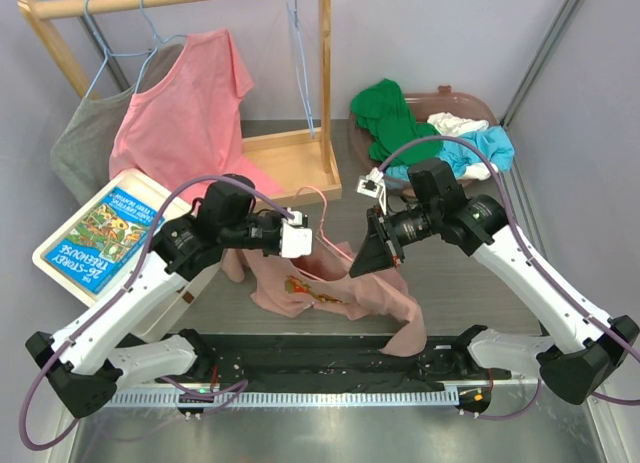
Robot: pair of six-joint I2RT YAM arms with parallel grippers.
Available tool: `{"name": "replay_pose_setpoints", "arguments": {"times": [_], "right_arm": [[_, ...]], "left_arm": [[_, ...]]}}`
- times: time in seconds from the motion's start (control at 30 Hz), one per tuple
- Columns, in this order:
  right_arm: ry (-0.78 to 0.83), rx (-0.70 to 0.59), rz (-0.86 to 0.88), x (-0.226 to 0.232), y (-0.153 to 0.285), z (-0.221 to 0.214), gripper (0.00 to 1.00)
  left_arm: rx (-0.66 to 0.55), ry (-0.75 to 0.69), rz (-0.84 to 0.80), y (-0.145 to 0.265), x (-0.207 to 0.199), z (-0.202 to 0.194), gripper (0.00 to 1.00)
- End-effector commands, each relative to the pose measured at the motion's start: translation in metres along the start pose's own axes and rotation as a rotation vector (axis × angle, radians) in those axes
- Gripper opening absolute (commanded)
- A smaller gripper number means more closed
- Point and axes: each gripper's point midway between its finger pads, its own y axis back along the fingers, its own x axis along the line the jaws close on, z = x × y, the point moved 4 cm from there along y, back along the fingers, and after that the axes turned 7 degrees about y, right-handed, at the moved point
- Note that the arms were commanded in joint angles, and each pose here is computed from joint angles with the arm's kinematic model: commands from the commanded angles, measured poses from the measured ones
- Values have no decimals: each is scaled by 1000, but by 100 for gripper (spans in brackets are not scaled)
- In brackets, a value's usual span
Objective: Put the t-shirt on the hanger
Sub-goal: Place the T-shirt on the hanger, then place the hanger at the clothesline.
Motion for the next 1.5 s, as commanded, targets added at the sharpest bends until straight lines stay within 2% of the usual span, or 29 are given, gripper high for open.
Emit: {"name": "replay_pose_setpoints", "arguments": {"times": [0.0,0.03,0.07,0.1,0.13,0.17,0.4,0.53,0.67,0.8,0.87,0.93,0.97,1.03,1.13,1.23,1.47], "right_arm": [[14,-93,113,26,3,19,1],[9,-112,105,27,4,23,1],[-67,-131,85,27,4,26,1],[-30,-180,80,31,6,37,1],[-53,-200,67,31,6,41,1],[-93,-231,33,29,7,47,1],[-72,-394,-55,15,7,101,1],[-88,-489,-94,11,10,137,1],[-90,-569,-108,9,14,171,1],[-36,-678,-171,6,23,210,1],[5,-755,-197,11,32,237,1],[-3,-786,-219,-3,27,257,1],[21,-850,-227,8,38,277,1],[-3,-874,-258,-12,31,295,1],[71,-983,-266,-5,43,338,1],[78,-1042,-314,-29,35,365,1],[71,-1113,-294,-51,-6,386,1]], "left_arm": [[-45,23,88,4,12,13,26],[-52,65,118,6,14,14,45],[-61,158,149,8,14,10,56],[-87,188,187,18,14,15,96],[-98,224,227,23,17,15,100],[-113,291,275,30,20,14,100],[-251,432,664,114,59,31,100],[-301,458,902,158,67,29,100],[-325,448,1068,190,65,29,100],[-321,440,1098,197,60,29,100],[-325,442,1061,193,55,29,100],[-333,447,1037,189,52,29,100],[-340,450,1031,189,51,30,100],[-349,447,1014,188,49,31,100],[-362,446,1008,188,45,33,100],[-372,446,1005,189,44,35,100],[-377,442,1008,190,38,33,100]]}}
